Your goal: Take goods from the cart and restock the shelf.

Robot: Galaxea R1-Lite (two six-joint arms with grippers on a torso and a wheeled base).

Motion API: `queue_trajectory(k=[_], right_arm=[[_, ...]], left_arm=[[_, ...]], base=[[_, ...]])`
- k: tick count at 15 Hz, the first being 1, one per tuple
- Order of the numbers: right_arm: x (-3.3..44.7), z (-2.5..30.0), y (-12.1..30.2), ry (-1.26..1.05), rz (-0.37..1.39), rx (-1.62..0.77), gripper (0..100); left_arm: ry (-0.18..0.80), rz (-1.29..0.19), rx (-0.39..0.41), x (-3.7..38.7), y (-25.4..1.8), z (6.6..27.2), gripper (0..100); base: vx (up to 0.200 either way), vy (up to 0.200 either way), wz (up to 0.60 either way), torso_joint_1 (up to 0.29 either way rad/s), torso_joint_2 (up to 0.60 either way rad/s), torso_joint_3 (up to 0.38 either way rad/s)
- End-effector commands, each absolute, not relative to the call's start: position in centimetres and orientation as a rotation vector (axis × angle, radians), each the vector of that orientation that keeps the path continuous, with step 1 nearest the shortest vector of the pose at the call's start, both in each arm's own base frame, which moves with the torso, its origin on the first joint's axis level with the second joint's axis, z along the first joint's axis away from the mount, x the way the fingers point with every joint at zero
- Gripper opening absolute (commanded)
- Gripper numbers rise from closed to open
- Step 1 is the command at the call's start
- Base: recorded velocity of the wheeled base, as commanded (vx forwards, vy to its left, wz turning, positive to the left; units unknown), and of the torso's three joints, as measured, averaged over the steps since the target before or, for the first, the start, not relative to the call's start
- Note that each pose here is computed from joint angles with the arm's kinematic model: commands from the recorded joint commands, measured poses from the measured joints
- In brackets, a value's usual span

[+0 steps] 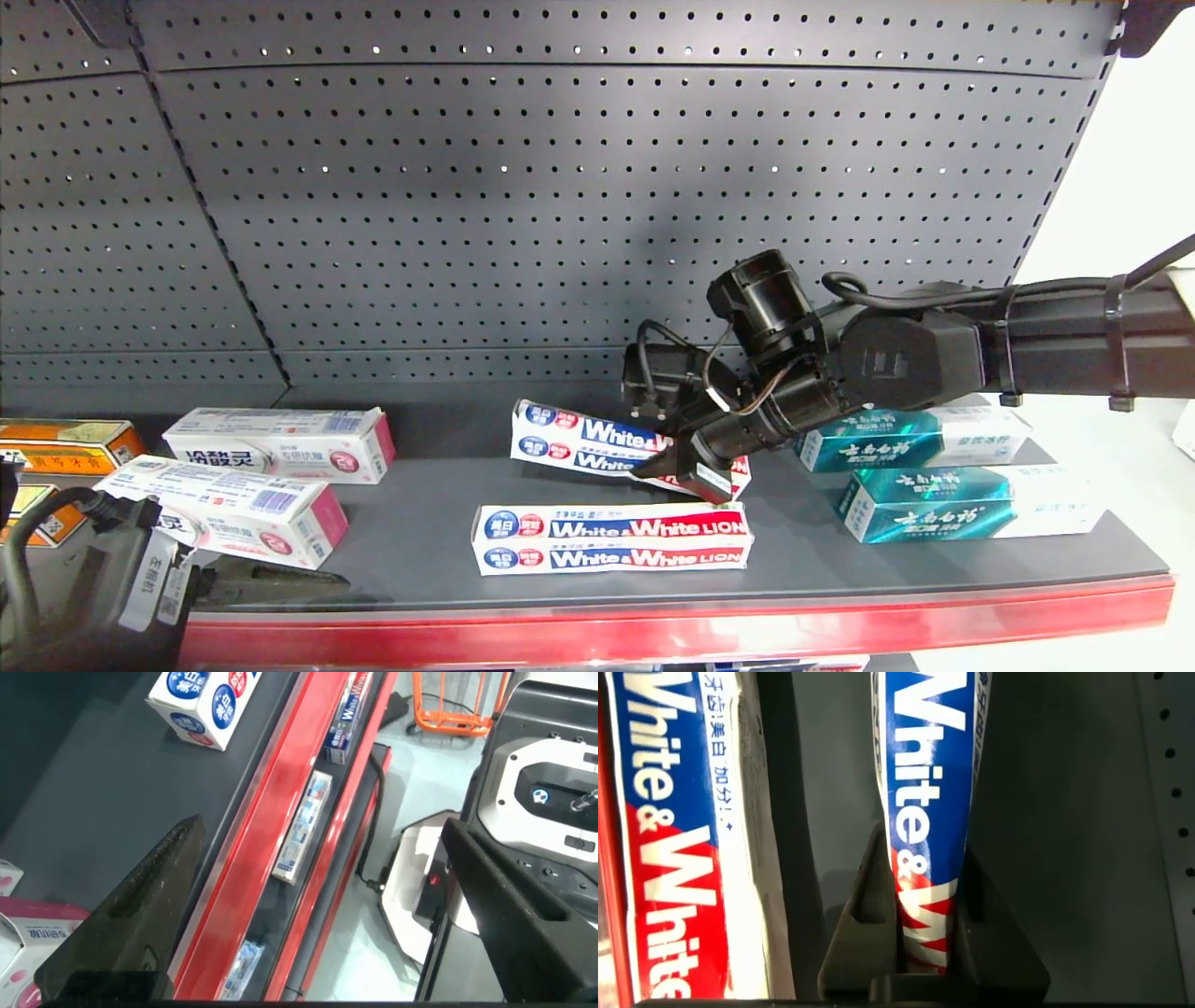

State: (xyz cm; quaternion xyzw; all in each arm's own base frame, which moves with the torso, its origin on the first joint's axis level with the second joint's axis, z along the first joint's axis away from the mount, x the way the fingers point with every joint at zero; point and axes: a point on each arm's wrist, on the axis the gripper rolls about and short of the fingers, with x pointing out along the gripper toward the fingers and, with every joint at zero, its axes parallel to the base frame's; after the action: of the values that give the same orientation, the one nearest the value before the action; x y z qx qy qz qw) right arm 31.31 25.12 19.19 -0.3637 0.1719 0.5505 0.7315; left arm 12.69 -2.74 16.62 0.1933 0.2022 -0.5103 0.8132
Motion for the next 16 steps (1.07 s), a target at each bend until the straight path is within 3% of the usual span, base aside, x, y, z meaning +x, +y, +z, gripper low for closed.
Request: queue_trajectory(k=[1, 16], right_arm=[[31.5, 19.0, 25.3, 0.379, 1.213, -0.801, 0], [31.4, 18.5, 26.4, 0.379, 1.236, -0.808, 0]], left_arm=[[0.433, -1.089, 0.411, 12.7, -2.7, 16.6, 100], [0.43, -1.088, 0.412, 12.6, -2.7, 16.6, 100]], base=[[0.0, 0.0, 0.0, 0.0, 0.0, 0.0], [0.0, 0.0, 0.0, 0.0, 0.0, 0.0]])
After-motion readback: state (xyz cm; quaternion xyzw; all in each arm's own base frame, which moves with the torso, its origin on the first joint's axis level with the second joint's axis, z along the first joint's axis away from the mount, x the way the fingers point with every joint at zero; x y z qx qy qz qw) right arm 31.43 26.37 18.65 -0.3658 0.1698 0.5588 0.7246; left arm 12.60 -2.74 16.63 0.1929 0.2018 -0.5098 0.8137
